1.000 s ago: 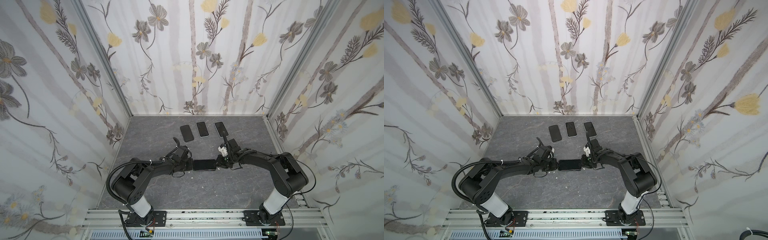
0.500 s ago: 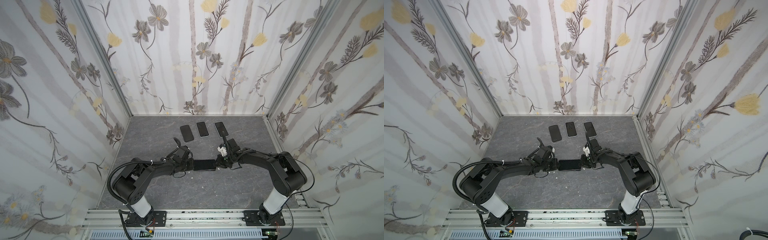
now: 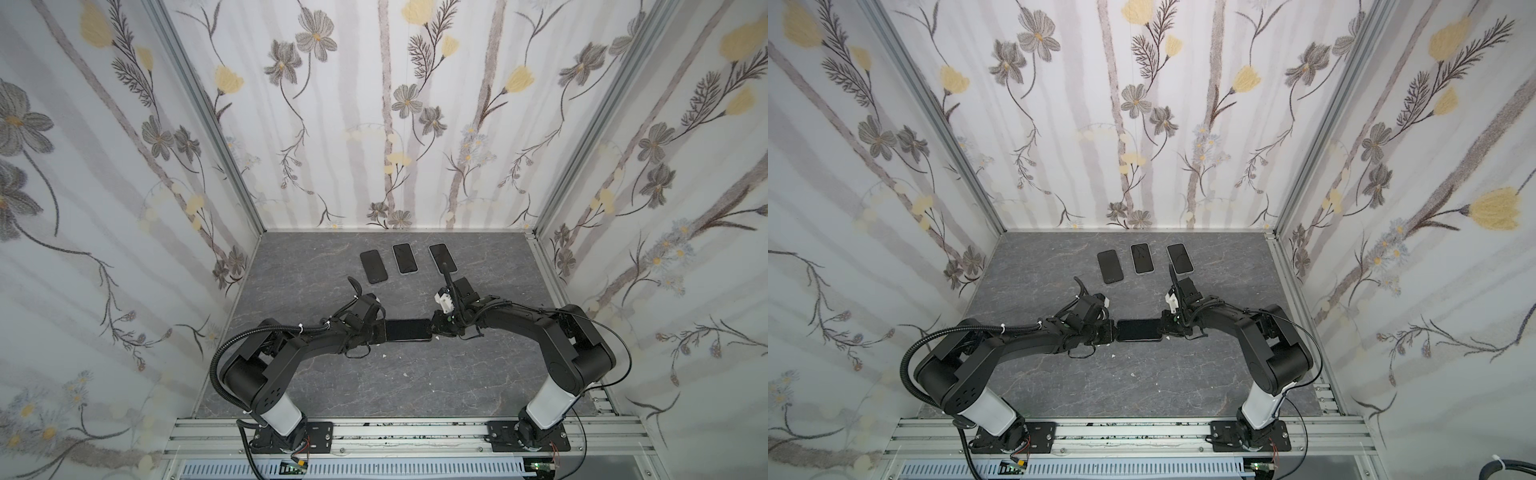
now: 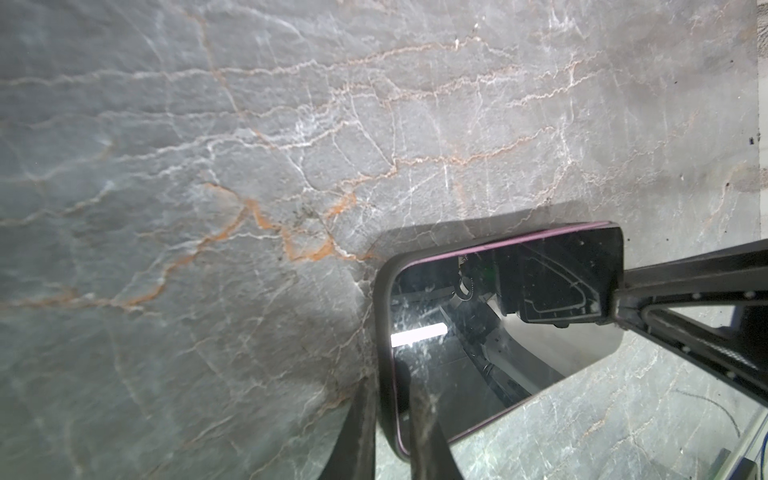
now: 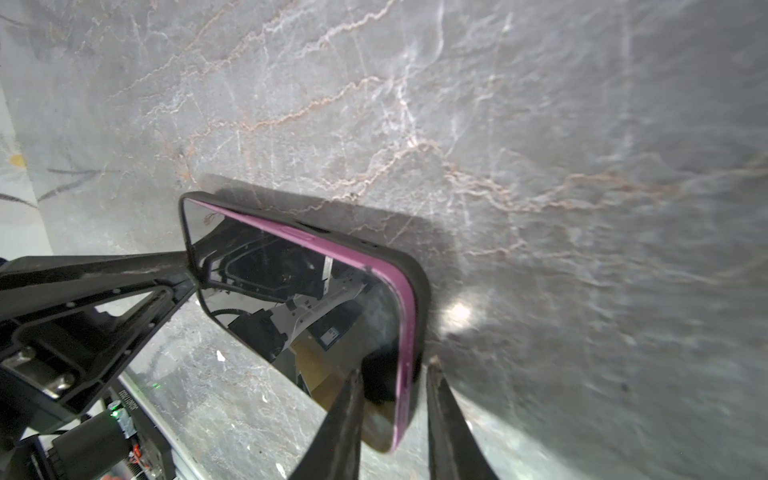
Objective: Put the phone into the phone case
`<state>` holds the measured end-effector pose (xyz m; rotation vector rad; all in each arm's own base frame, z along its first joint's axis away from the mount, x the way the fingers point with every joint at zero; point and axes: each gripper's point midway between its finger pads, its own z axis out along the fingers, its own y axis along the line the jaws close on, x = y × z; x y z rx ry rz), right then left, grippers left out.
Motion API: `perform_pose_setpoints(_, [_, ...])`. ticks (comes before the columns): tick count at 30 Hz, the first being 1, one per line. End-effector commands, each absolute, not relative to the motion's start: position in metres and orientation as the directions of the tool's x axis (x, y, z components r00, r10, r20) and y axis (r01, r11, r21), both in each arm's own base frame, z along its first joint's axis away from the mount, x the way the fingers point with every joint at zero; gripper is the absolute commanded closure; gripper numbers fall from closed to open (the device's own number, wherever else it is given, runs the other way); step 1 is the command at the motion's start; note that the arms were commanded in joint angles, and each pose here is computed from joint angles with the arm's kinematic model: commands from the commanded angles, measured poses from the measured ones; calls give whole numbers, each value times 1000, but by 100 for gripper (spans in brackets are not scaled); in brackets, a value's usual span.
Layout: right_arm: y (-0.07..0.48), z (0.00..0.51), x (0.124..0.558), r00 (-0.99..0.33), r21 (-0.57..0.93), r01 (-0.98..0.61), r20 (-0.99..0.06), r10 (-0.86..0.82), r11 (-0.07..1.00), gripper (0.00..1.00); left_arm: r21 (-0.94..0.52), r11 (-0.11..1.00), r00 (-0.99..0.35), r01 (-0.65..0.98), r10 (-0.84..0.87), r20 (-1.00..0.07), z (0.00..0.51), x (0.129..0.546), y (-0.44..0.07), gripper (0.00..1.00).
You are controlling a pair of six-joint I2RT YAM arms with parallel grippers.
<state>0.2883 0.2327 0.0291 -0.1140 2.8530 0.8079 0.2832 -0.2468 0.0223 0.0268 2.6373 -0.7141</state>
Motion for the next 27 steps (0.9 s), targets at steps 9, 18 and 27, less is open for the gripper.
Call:
perform_pose_setpoints(9, [234, 26, 280, -985, 515, -129, -167, -48, 847, 86, -437, 891, -925, 120, -60, -376, 16, 280, -240, 85])
perform_pose_setpoints(18, [234, 13, 274, -989, 499, -119, -137, -58, 858, 87, -450, 884, -930, 125, -53, -362, 14, 279, -244, 83])
perform_pose_setpoints(27, [235, 7, 273, -990, 484, -121, -127, -67, 867, 88, -451, 884, -931, 125, -52, -360, 14, 279, -245, 81])
